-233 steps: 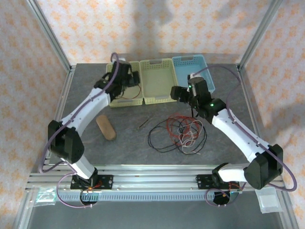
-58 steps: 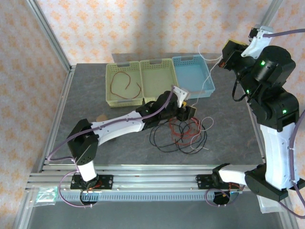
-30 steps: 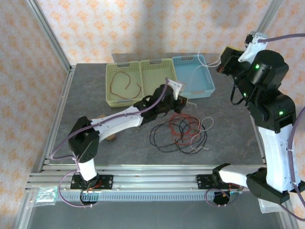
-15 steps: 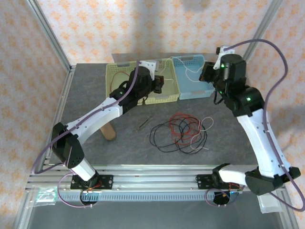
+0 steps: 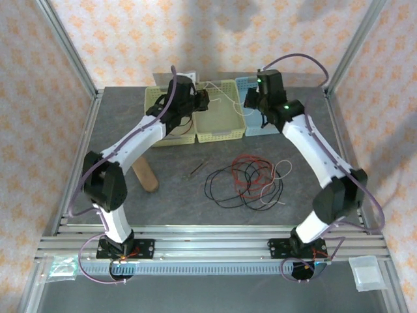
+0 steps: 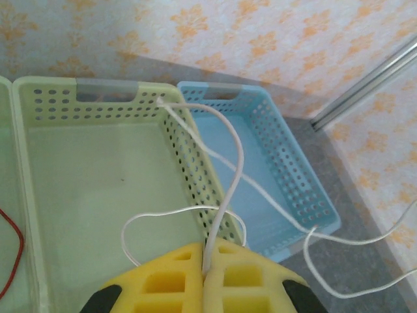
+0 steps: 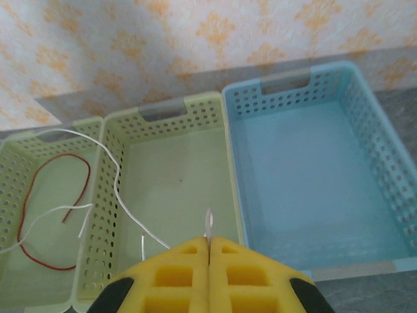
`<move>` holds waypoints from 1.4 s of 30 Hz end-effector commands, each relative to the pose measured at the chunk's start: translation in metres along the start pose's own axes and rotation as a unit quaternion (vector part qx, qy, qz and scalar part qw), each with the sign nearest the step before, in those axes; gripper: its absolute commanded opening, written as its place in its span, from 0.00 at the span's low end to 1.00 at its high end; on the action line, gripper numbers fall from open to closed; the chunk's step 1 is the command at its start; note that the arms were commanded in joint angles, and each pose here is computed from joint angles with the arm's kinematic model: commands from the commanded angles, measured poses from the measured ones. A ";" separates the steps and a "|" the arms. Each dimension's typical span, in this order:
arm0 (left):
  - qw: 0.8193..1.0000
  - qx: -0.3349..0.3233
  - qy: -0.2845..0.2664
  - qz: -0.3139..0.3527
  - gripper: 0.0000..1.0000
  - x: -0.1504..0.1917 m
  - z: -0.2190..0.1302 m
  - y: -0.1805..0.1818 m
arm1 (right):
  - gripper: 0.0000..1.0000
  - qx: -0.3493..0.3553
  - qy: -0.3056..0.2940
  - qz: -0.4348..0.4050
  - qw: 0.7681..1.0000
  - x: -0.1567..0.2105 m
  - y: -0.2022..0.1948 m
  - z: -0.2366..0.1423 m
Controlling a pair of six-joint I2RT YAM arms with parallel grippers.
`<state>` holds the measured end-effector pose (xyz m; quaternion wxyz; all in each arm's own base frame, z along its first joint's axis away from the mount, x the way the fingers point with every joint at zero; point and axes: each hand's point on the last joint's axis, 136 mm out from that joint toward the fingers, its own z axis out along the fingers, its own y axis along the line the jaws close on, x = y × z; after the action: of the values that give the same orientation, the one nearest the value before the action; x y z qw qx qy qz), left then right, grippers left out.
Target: Untangle the cables
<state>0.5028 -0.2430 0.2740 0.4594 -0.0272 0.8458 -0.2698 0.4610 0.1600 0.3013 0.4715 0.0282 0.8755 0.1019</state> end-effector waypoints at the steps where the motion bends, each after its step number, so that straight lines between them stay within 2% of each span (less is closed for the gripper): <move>1: 1.000 -0.003 0.024 -0.011 0.00 0.001 0.016 0.000 | 0.00 -0.021 -0.007 0.010 1.000 -0.012 0.019 0.024; 10: 0.998 -0.031 0.050 -0.032 0.00 0.020 0.067 0.021 | 0.00 -0.062 0.056 -0.007 0.997 0.023 0.059 0.111; 15: 0.992 -0.080 0.088 -0.042 0.00 0.035 0.094 0.050 | 0.00 -0.077 0.093 -0.001 0.993 0.043 0.070 0.157; 25: 0.988 -0.100 0.106 -0.054 0.00 0.052 0.122 0.076 | 0.00 -0.063 0.132 0.011 0.989 0.071 0.060 0.196; 28: 0.988 -0.099 0.107 -0.059 0.08 0.052 0.123 0.078 | 0.00 -0.066 0.138 0.008 0.988 0.073 0.060 0.196; 32: 0.989 -0.096 0.100 -0.057 0.21 0.048 0.121 0.076 | 0.01 -0.067 0.120 0.006 0.990 0.058 0.060 0.189; 37: 0.989 -0.097 0.094 -0.056 0.38 0.043 0.117 0.076 | 0.18 -0.076 0.106 0.012 0.991 0.041 0.064 0.180; 39: 0.990 -0.096 0.092 -0.056 0.41 0.041 0.115 0.075 | 0.26 -0.078 0.102 0.012 0.992 0.036 0.064 0.177; 42: 0.990 -0.097 0.086 -0.054 0.43 0.035 0.110 0.073 | 0.31 -0.080 0.096 0.014 0.992 0.028 0.063 0.171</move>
<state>0.5810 -0.2436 0.1300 0.3357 -0.0913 0.9146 -0.2062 0.5868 0.2530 0.1558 0.3571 -0.0055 0.9191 0.1668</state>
